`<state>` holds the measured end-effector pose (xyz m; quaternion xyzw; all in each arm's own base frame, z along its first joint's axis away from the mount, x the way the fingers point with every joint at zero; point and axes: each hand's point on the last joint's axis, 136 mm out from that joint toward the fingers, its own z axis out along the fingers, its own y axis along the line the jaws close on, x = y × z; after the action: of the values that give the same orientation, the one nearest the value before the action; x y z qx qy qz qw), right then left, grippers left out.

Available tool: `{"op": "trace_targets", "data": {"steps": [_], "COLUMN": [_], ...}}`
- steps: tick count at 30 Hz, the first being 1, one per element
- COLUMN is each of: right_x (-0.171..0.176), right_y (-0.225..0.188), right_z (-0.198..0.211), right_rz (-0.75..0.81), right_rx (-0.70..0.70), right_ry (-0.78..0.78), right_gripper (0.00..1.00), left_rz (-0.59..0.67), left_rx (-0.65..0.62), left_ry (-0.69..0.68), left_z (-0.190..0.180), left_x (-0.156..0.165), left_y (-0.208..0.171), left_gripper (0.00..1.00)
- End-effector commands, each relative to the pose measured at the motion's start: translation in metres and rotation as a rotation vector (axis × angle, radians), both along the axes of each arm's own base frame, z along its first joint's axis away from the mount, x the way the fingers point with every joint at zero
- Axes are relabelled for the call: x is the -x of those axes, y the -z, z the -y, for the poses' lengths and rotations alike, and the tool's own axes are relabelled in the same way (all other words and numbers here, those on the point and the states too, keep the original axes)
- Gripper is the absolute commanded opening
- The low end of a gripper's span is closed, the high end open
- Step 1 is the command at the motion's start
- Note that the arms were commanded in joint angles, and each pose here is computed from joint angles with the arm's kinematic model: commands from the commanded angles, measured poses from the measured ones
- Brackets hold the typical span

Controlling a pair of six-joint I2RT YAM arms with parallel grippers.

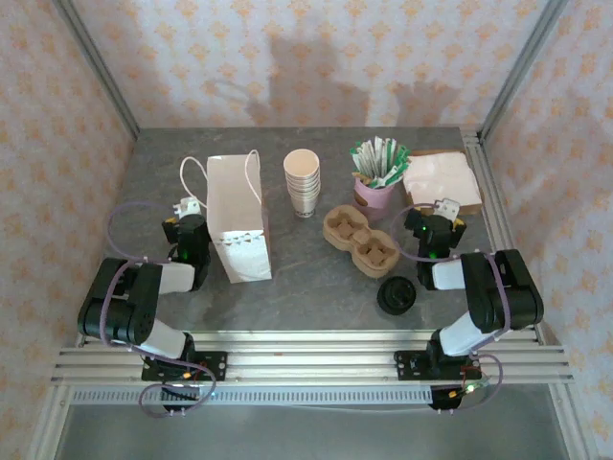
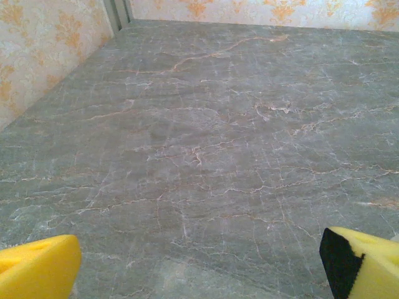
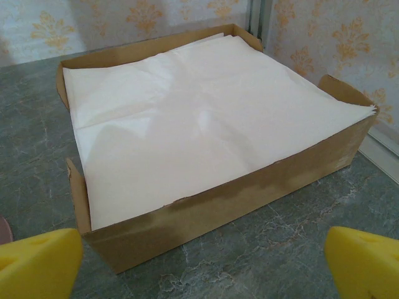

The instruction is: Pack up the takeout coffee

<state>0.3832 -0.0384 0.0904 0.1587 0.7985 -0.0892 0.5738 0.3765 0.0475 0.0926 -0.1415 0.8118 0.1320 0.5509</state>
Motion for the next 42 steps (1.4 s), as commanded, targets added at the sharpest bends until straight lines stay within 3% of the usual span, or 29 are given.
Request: {"op": "trace_targets", "data": {"steps": [1, 27, 31, 33, 35, 37, 42], "right_x": [-0.004, -0.004, 0.008, 0.02, 0.039, 0.063, 0.124], "right_y": [-0.006, -0.007, -0.03, -0.049, -0.07, -0.085, -0.122], "right_z": [0.002, 0.002, 0.005, 0.013, 0.026, 0.038, 0.046], "right_rz": [0.015, 0.019, 0.062, 0.062, 0.054, 0.032, 0.068], "right_rx": [0.006, 0.006, 0.01, 0.002, -0.013, -0.052, -0.214], "right_ry": [0.004, 0.004, 0.021, 0.072, 0.161, 0.253, 0.349], "right_gripper": [0.99, 0.99, 0.99, 0.99, 0.99, 0.99, 0.99], "left_rz": [0.008, 0.009, -0.003, -0.041, -0.023, 0.023, 0.182], "left_rx": [-0.023, -0.021, -0.028, -0.018, 0.002, 0.033, 0.305], "left_ry": [-0.012, -0.009, -0.012, -0.082, -0.198, -0.223, -0.386], "left_z": [-0.002, -0.001, -0.002, -0.011, -0.026, -0.03, -0.041], "left_x": [-0.004, -0.005, -0.003, 0.006, 0.026, 0.045, 0.114], "left_y": [-0.008, -0.008, -0.022, -0.044, -0.072, -0.099, -0.156], "left_gripper": [1.0, 1.0, 1.0, 1.0, 1.0, 1.0, 1.0]}}
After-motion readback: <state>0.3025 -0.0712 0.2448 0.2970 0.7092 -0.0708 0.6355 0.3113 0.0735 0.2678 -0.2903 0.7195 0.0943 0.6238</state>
